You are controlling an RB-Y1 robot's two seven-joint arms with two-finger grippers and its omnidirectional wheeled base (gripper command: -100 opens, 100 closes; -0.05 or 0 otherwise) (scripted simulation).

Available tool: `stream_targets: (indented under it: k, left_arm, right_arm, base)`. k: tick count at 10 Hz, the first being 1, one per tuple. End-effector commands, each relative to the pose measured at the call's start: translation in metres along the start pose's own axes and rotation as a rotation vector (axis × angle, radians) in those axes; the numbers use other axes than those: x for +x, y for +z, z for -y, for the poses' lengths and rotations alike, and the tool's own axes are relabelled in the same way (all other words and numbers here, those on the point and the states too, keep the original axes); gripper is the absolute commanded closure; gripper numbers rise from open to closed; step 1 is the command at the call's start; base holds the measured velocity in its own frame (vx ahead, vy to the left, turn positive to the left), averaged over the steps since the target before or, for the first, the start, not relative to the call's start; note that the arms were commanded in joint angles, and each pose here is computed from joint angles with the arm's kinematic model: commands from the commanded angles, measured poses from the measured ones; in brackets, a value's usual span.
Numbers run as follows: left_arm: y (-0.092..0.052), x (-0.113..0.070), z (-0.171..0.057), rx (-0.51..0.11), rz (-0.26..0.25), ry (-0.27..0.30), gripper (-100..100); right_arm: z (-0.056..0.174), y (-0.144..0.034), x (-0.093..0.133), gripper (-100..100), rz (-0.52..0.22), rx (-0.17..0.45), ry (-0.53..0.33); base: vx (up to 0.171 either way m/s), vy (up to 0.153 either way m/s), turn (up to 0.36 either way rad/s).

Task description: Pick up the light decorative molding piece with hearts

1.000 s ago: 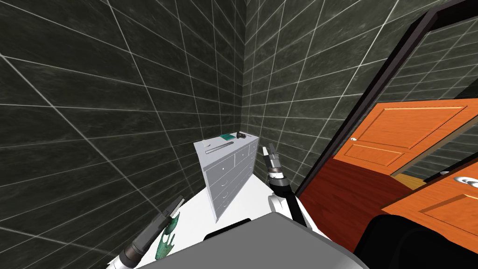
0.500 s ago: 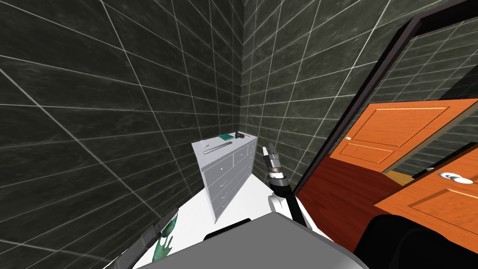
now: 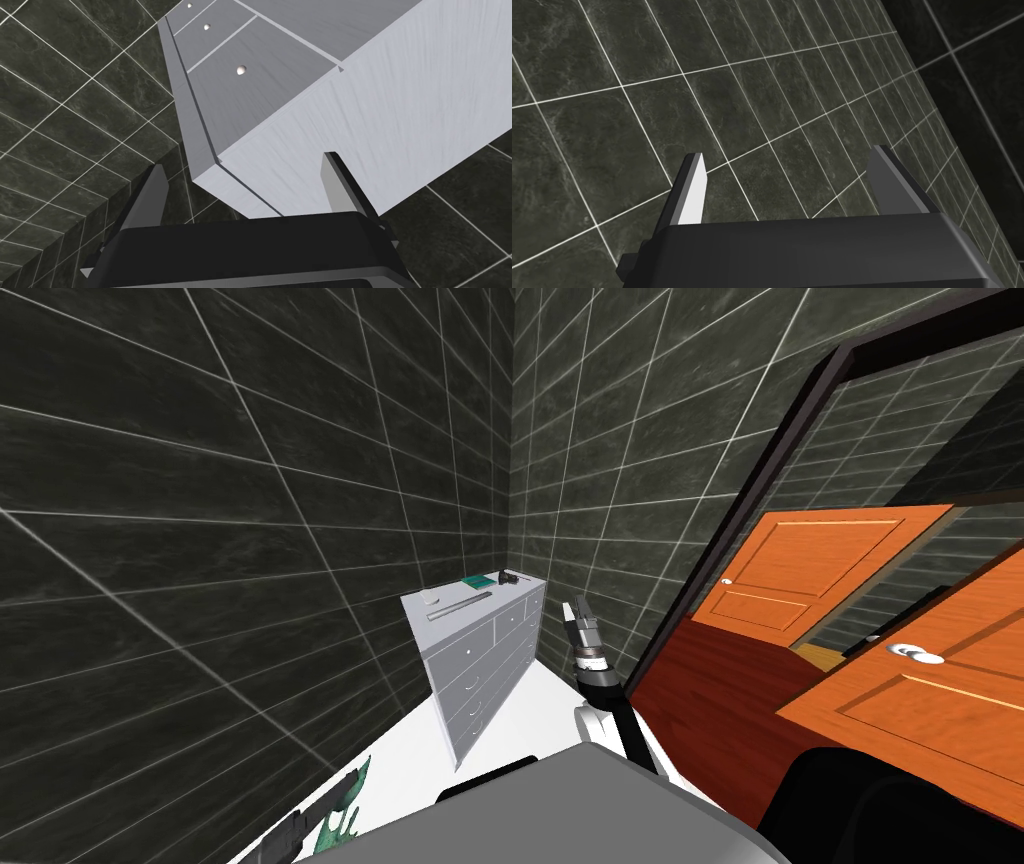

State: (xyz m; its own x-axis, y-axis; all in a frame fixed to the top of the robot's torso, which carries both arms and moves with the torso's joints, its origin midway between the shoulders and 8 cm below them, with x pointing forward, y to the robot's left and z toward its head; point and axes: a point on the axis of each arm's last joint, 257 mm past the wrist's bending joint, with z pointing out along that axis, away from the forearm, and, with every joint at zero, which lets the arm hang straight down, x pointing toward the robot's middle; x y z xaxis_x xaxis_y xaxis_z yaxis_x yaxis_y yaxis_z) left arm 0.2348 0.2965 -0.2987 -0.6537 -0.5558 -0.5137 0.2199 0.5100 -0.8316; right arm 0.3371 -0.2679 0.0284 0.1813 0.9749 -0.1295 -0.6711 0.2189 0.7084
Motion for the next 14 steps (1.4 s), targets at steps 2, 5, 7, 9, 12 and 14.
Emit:
stream_targets:
  k: [2,5,7,9,12,14]
  left_arm:
    - [-0.026,0.011,-0.015,-0.042,-0.088,0.010,-100]
    - [-0.057,0.014,-0.031,-0.097,-0.195,0.038,-100]
    - [-0.083,0.018,-0.043,-0.137,-0.268,0.040,-100]
    - [-0.089,0.012,-0.044,-0.152,-0.301,0.063,-100]
    - [-0.139,0.014,-0.059,-0.224,-0.433,0.061,-100]
    - [-0.148,0.003,-0.062,-0.251,-0.471,0.088,-100]
  right_arm:
    - [0.000,0.000,0.000,0,0.000,0.000,0.000]
    - [0.000,0.000,0.000,0,0.000,0.000,0.000]
    - [0.000,0.000,0.000,0,0.000,0.000,0.000]
    - [0.000,0.000,0.000,0,0.000,0.000,0.000]
    - [0.000,0.000,0.000,0,0.000,0.000,0.000]
    - [0.000,0.000,0.000,0,0.000,0.000,0.000]
  base:
    - [0.006,-0.024,-0.067]
    - [0.018,-0.041,-0.096]
    - [0.016,-0.032,-0.095]
    - [0.016,-0.028,-0.026]
    - [0.028,-0.040,-0.152]
    - [0.028,-0.030,-0.035]
